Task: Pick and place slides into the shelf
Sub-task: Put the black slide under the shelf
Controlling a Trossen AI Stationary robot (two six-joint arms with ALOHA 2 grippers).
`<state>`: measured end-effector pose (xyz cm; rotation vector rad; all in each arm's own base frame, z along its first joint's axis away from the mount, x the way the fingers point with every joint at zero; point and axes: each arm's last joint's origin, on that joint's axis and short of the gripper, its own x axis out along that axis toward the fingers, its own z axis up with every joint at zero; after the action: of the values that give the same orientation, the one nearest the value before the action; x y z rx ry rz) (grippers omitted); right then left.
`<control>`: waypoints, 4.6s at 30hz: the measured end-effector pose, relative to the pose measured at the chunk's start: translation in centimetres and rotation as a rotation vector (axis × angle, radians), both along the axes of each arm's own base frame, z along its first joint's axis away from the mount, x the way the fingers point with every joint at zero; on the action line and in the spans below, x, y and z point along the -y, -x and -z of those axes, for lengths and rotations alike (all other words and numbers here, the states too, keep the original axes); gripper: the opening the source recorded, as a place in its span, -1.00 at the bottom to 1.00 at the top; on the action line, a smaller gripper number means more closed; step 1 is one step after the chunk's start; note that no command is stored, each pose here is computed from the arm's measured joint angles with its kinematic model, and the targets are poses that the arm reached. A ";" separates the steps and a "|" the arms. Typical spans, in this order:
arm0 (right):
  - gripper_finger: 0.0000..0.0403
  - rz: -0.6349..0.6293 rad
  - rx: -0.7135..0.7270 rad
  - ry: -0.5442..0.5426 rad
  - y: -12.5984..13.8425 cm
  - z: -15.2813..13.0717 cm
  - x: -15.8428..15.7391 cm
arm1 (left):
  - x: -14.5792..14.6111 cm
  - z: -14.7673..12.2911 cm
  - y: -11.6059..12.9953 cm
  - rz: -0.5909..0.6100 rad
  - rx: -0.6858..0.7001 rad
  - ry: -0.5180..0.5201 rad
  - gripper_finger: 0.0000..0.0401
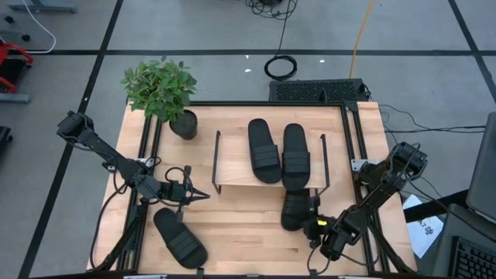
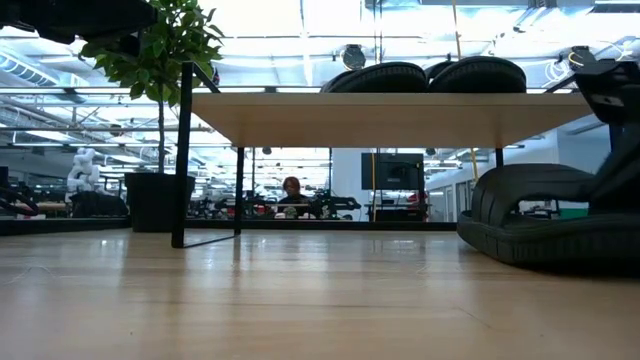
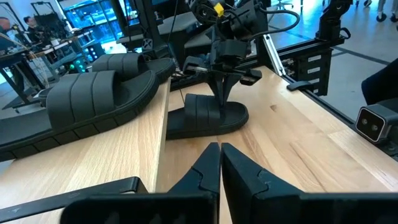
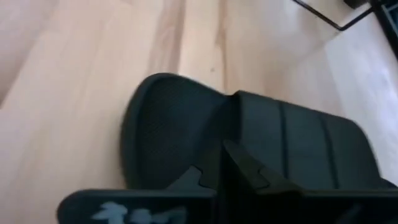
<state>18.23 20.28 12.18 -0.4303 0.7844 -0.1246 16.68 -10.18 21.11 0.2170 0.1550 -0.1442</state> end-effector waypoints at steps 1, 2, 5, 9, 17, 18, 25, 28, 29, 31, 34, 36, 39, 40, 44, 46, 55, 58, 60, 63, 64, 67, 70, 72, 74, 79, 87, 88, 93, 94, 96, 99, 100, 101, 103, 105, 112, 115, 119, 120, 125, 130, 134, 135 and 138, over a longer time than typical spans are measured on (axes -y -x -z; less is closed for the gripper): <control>-0.99 -0.005 -0.002 -0.001 0.1 0.0 -0.1 | 0.0 0.0 0.0 0.000 0.000 0.000 -0.92; -0.99 -0.012 -0.008 -0.004 0.2 0.0 -0.2 | 0.0 0.0 0.0 0.000 0.000 0.000 -0.92; -0.97 -0.033 -0.014 0.010 0.4 0.1 -0.3 | 0.0 0.0 0.0 0.000 0.000 0.000 -0.92; -0.96 -0.065 0.064 0.066 0.3 -0.3 -0.8 | 0.0 0.0 0.0 0.000 0.000 0.001 -0.92; -0.98 -0.280 0.152 0.175 -0.7 -2.7 -3.7 | 0.0 0.0 0.0 0.001 0.001 -0.003 -0.92; -0.99 -0.282 0.146 0.180 -0.6 -2.7 -3.7 | 0.0 0.0 0.0 0.001 0.001 -0.003 -0.92; -0.93 -0.286 0.128 0.141 -0.6 -2.8 -3.6 | 0.0 0.0 0.0 -0.001 0.000 0.007 -0.92; -0.82 -0.278 0.138 0.139 -0.5 -3.3 -3.4 | 0.0 0.0 0.0 -0.001 -0.001 0.007 -0.92; -0.76 -0.276 0.131 0.130 -0.4 -3.4 -3.3 | 0.0 0.0 0.0 -0.001 -0.001 0.007 -0.92; -0.60 -0.270 0.103 0.095 -0.2 -3.7 -3.0 | 0.0 0.0 0.0 -0.001 -0.001 0.007 -0.92; -0.33 -0.208 0.071 0.062 0.1 -3.5 -2.4 | 0.0 0.0 0.0 -0.001 -0.001 0.006 -0.92; -0.16 -0.176 0.035 0.058 0.3 -3.2 -2.0 | 0.0 0.0 0.0 -0.001 -0.002 0.005 -0.92; 0.06 -0.119 0.008 0.054 0.4 -3.0 -1.3 | 0.0 0.0 0.0 -0.001 -0.003 0.005 -0.92; 0.11 -0.108 0.004 0.055 0.3 -3.0 -1.2 | 0.0 0.0 0.0 0.000 -0.003 0.005 -0.92; 0.24 -0.058 -0.010 0.046 -0.2 -2.9 -0.5 | 0.0 0.0 0.0 -0.001 -0.003 0.005 -0.92; 0.26 -0.041 -0.021 0.056 -0.4 -2.8 -0.1 | 0.0 0.0 0.0 -0.001 -0.003 0.004 -0.92; 0.22 0.041 -0.108 0.043 -0.8 -2.3 1.3 | 0.0 0.1 0.0 0.000 -0.009 0.001 -0.92; 0.20 0.057 -0.129 0.052 -0.9 -1.7 1.4 | 0.0 0.2 0.0 -0.001 -0.016 -0.004 -0.92; 0.16 0.066 -0.143 0.066 -1.1 -1.2 1.4 | 0.0 0.2 0.0 -0.001 -0.021 -0.006 -0.92; 0.06 0.081 -0.161 0.093 -1.2 -0.3 1.5 | 0.0 0.2 0.0 -0.001 -0.020 -0.004 -0.92; 0.02 0.092 -0.164 0.100 -1.3 0.0 1.5 | 0.0 0.2 0.0 -0.002 -0.020 -0.002 -0.92; -0.17 0.120 -0.170 0.121 -1.3 0.9 1.5 | 0.0 0.2 0.0 -0.003 -0.021 0.004 -0.92; -0.42 0.132 -0.183 0.145 -1.3 1.7 1.6 | 0.0 0.2 0.0 -0.003 -0.020 0.006 -0.92; -0.61 0.133 -0.171 0.154 -1.2 1.9 1.5 | 0.0 0.2 0.0 -0.003 -0.021 0.005 -0.92; -0.80 0.121 -0.164 0.155 -1.1 2.0 1.2 | 0.0 0.2 0.0 -0.003 -0.020 0.006 -0.92; -0.94 0.069 -0.162 0.173 -1.4 1.2 0.4 | 0.0 0.2 0.0 -0.003 -0.020 0.006 -0.92; -0.98 0.018 -0.140 0.287 -2.1 -1.8 -1.6 | 0.0 0.2 0.0 -0.003 -0.020 0.006 -0.92; -0.99 0.011 -0.141 0.292 -2.2 -2.2 -1.8 | 0.0 0.2 0.0 -0.003 -0.020 0.006 -0.92; -0.99 -0.025 -0.131 0.298 -2.4 -3.1 -2.6 | 0.0 0.2 0.0 -0.003 -0.020 0.006 -0.92; -0.99 -0.027 -0.128 0.305 -2.4 -3.1 -2.6 | 0.0 0.2 0.0 -0.003 -0.020 0.006 -0.92; -0.99 -0.011 -0.137 0.320 -2.1 -3.1 -2.4 | 0.0 0.2 0.0 -0.003 -0.020 0.006 -0.92; -1.00 0.057 -0.136 0.337 -1.7 -3.2 -1.8 | 0.0 0.2 0.0 -0.003 -0.020 0.006 -0.92; -1.00 0.070 -0.138 0.342 -1.6 -3.2 -1.6 | 0.0 0.2 0.0 -0.003 -0.020 0.006 -0.92; -1.00 0.083 -0.138 0.345 -1.5 -3.1 -1.4 | 0.0 0.2 0.0 -0.003 -0.020 0.006 -0.92; -1.00 0.113 -0.124 0.339 -1.4 -3.1 -1.2 | 0.0 0.2 0.0 -0.003 -0.020 0.006 -0.92; -1.00 0.134 -0.119 0.330 -1.3 -3.1 -1.1 | 0.0 0.2 0.0 -0.003 -0.020 0.005 -0.92; -1.00 0.181 -0.139 0.281 -1.0 -2.5 -0.6 | 0.0 0.2 0.0 -0.002 -0.020 -0.002 -0.92; -0.99 0.170 -0.134 0.268 -1.0 -2.2 -0.6 | 0.0 0.2 0.0 -0.001 -0.019 -0.005 -0.92; -0.99 0.046 -0.125 0.298 -1.4 -1.6 -1.3 | 0.0 0.2 0.0 -0.001 -0.019 -0.005 -0.92; -0.99 0.023 -0.100 0.292 -1.7 -1.6 -1.6 | 0.0 0.2 0.0 -0.001 -0.019 -0.004 -0.92; -0.99 -0.093 -0.040 0.302 -2.4 -1.9 -3.0 | 0.0 0.2 0.0 -0.001 -0.019 -0.004 -0.92; -1.00 -0.145 -0.020 0.218 -2.0 -2.3 -4.1 | 0.0 0.2 0.0 0.000 -0.018 -0.009 -0.92; -1.00 -0.144 0.012 0.132 -1.2 -2.4 -5.1 | 0.0 0.2 0.0 0.000 -0.018 -0.009 -0.92; -1.00 -0.149 0.024 0.111 -1.0 -2.4 -5.4 | 0.0 0.2 0.0 0.000 -0.018 -0.008 -0.92; -1.00 -0.185 0.044 0.041 -0.4 -2.6 -6.5 | 0.0 0.2 0.0 -0.001 -0.018 -0.004 -0.92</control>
<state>18.67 26.76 14.77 -0.5346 0.6959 0.0226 16.64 -10.15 20.92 0.2199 0.1736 -0.1449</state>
